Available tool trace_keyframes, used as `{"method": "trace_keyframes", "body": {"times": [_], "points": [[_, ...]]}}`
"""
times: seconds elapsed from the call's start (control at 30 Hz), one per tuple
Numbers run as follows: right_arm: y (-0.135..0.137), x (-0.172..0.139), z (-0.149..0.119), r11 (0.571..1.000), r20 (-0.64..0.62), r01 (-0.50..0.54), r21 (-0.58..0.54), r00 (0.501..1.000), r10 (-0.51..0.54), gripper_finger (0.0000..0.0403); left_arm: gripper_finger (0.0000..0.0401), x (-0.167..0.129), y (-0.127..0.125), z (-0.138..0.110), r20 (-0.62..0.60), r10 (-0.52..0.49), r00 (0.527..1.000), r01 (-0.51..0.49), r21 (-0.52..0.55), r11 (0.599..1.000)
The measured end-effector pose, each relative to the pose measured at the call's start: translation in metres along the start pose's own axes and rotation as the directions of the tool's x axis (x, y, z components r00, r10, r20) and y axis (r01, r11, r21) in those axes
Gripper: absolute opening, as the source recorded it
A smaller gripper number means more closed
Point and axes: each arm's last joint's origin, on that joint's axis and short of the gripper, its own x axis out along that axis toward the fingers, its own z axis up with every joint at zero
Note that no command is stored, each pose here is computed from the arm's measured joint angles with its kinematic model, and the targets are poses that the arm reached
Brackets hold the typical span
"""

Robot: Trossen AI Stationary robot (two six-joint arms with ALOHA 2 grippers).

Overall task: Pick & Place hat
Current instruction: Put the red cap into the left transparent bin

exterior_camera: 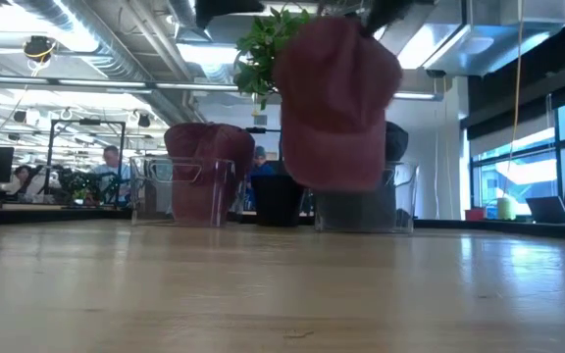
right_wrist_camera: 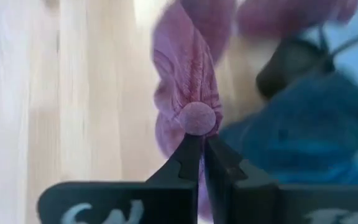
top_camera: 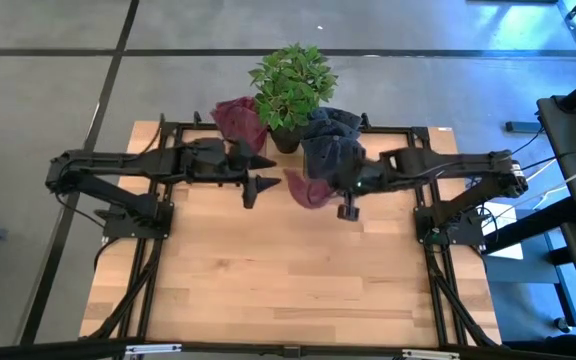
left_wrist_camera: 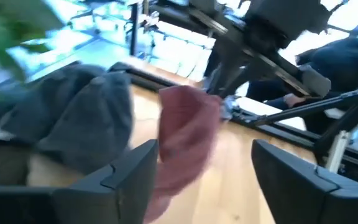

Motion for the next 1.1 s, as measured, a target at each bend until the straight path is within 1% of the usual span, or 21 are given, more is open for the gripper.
{"method": "trace_keyframes", "body": {"times": [0.07, 0.13, 0.27, 0.37, 0.47, 0.6, 0.7, 0.83, 1.0, 1.1], "points": [[-0.005, -0.004, 0.009, 1.000, 0.073, 0.005, 0.002, 0.997, -0.005, 0.0010, 0.0268, 0.008, -0.005, -0.001, 0.013, -0.042, 0.999, 0.042, 0.007, 0.999], [-0.008, -0.004, 0.015, 1.000, 0.120, 0.006, -0.012, 0.993, -0.005, 0.0010, 0.0279, 0.016, -0.009, -0.001, 0.028, -0.100, 0.995, 0.100, 0.012, 0.995], [-0.011, 0.000, 0.018, 0.999, 0.131, -0.033, -0.036, 0.991, 0.037, 0.0010, 0.0285, 0.020, -0.016, 0.002, 0.056, -0.231, 0.971, 0.225, 0.085, 0.971], [-0.010, 0.002, 0.019, 0.998, 0.136, -0.050, -0.037, 0.989, 0.055, 0.0010, 0.0283, 0.020, -0.018, 0.003, 0.058, -0.282, 0.958, 0.275, 0.111, 0.955], [-0.009, 0.004, 0.023, 0.998, 0.169, -0.056, -0.034, 0.984, 0.061, 0.0010, 0.0283, 0.020, -0.018, 0.003, 0.062, -0.276, 0.959, 0.269, 0.097, 0.958], [-0.008, 0.004, 0.028, 0.996, 0.221, -0.089, -0.030, 0.971, 0.093, 0.0010, 0.0285, 0.020, -0.017, 0.005, 0.084, -0.231, 0.969, 0.223, 0.093, 0.970], [-0.007, 0.006, 0.031, 0.995, 0.235, -0.100, -0.031, 0.966, 0.104, 0.0010, 0.0284, 0.020, -0.015, 0.004, 0.093, -0.187, 0.978, 0.178, 0.100, 0.979], [-0.007, 0.008, 0.034, 0.995, 0.257, -0.099, -0.027, 0.961, 0.103, 0.0010, 0.0281, 0.020, -0.013, 0.001, 0.064, -0.148, 0.987, 0.140, 0.114, 0.984], [-0.007, 0.008, 0.037, 0.995, 0.290, -0.097, -0.024, 0.952, 0.100, 0.0010, 0.0281, 0.021, -0.010, -0.006, -0.003, -0.098, 0.995, 0.097, 0.116, 0.988], [-0.007, 0.008, 0.038, 0.995, 0.300, -0.097, -0.022, 0.949, 0.099, 0.0010, 0.0278, 0.021, -0.010, -0.007, -0.010, -0.090, 0.996, 0.091, 0.116, 0.989]]}}
